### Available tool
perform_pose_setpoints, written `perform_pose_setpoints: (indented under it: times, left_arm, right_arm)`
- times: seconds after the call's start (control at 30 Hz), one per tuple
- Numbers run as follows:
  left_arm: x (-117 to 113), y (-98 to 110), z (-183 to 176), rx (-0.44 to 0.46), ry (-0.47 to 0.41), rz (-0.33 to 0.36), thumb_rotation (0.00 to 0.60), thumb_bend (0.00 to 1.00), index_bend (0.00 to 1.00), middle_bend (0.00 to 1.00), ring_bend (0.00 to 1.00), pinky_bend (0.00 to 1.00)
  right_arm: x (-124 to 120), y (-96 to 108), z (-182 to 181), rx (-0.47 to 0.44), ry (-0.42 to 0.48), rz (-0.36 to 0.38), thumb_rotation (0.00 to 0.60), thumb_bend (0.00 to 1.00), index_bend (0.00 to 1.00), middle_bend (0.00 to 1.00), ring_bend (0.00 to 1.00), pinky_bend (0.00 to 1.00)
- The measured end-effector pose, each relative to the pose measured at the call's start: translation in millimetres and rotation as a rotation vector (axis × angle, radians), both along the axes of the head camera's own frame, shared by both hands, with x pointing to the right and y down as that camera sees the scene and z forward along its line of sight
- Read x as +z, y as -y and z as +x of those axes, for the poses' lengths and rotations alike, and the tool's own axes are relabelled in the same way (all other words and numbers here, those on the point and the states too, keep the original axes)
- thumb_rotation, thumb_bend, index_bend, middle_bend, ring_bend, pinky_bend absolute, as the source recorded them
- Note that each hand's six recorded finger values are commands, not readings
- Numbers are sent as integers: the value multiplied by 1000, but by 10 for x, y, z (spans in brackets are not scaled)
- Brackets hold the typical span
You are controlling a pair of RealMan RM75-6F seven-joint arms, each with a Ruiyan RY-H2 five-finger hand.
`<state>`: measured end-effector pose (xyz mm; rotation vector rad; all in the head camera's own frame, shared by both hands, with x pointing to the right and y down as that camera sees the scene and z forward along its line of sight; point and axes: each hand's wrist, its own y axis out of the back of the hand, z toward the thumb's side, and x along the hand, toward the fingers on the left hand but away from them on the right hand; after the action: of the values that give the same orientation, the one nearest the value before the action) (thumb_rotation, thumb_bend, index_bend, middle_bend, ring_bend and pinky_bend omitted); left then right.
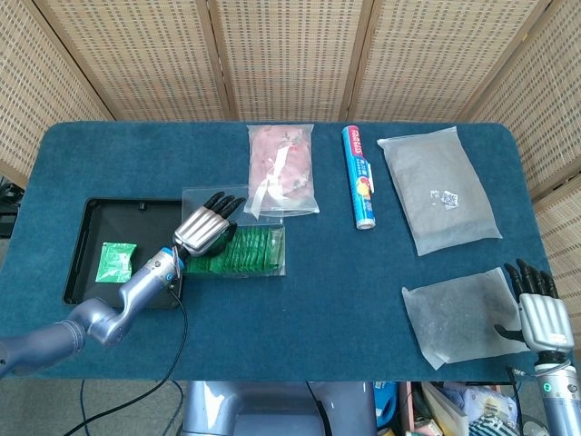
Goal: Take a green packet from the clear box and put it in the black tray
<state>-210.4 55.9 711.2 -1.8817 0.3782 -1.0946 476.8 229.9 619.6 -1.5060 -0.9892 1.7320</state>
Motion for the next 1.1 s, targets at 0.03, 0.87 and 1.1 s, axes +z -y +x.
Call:
perform_pose_setpoints:
  times: [0.03, 0.87, 1.1]
  left_arm:
    - [-1, 2, 2, 0, 0, 1, 600, 476, 559, 0, 0, 0]
    - [-206, 112, 8, -25, -46, 18, 600, 479, 681, 0, 0, 0]
    - [-572, 264, -48, -64, -117, 32, 600, 479, 690, 0, 0, 0]
  right_arm:
    - [0, 0, 0, 0, 0, 0, 600, 0, 0, 0, 0, 0]
    - [21, -3, 2, 2, 4, -7, 600, 0, 0, 0, 0, 0]
    - [23, -11, -15, -2, 3, -9, 600, 0, 0, 0, 0, 0]
